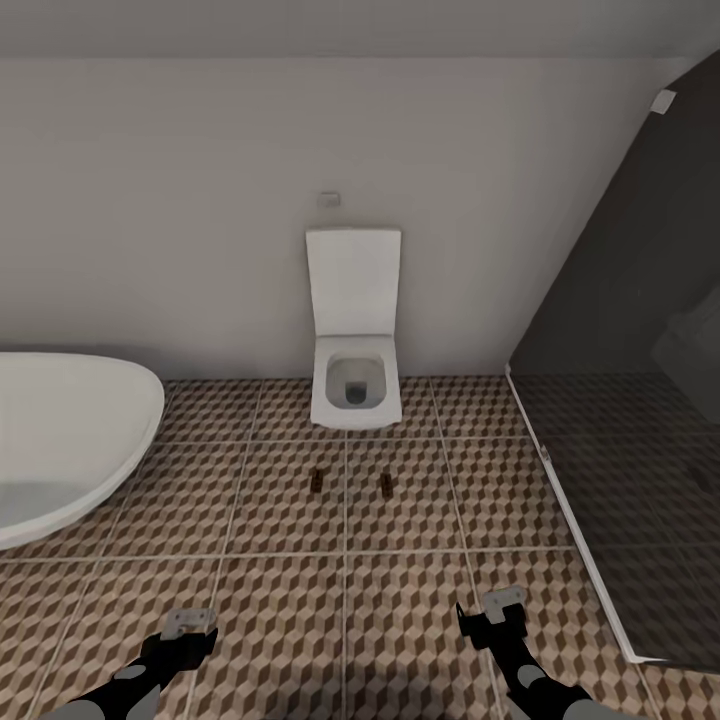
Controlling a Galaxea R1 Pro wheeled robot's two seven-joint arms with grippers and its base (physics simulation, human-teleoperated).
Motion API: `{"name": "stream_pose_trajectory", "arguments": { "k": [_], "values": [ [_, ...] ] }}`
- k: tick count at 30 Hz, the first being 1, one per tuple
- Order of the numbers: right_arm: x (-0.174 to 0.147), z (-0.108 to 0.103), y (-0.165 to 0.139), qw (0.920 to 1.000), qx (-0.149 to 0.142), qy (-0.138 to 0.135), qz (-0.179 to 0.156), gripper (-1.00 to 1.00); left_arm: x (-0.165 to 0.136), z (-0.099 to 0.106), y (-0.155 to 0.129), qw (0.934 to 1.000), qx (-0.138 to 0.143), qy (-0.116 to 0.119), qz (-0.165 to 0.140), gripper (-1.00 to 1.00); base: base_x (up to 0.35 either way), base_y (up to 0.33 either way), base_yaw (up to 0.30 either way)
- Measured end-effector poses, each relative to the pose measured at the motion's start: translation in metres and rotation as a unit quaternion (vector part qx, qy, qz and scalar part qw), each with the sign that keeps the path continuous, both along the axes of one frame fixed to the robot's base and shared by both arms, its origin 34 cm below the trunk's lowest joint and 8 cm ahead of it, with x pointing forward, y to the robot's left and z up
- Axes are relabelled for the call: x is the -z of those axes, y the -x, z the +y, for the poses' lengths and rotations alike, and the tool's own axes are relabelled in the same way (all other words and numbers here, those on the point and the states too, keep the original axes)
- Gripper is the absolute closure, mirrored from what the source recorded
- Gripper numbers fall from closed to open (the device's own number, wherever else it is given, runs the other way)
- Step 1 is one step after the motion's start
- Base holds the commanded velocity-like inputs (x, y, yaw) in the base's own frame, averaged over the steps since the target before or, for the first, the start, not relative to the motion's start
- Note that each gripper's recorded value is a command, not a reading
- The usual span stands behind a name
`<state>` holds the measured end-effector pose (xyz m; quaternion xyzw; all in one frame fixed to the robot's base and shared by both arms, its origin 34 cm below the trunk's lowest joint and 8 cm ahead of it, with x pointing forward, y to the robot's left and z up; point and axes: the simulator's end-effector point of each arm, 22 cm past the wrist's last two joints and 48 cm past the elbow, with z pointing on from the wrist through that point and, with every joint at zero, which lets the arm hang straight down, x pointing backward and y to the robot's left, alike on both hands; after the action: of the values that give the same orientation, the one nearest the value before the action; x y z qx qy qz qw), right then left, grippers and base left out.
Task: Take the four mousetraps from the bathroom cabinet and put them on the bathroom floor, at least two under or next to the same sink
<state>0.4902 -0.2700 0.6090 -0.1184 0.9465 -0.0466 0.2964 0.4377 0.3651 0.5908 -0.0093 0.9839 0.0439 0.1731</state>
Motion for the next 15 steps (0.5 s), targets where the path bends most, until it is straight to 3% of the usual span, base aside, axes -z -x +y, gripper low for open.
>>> {"name": "stream_pose_trajectory", "arguments": {
  "k": [15],
  "values": [
    [-0.009,0.0005,-0.0091,0.9999,0.0,0.0,-0.012,-1.0,-0.0078,0.0,-0.0093,0.9999,0.0,0.0,-0.012,-1.0,0.0,0.0,0.0]
  ]
}}
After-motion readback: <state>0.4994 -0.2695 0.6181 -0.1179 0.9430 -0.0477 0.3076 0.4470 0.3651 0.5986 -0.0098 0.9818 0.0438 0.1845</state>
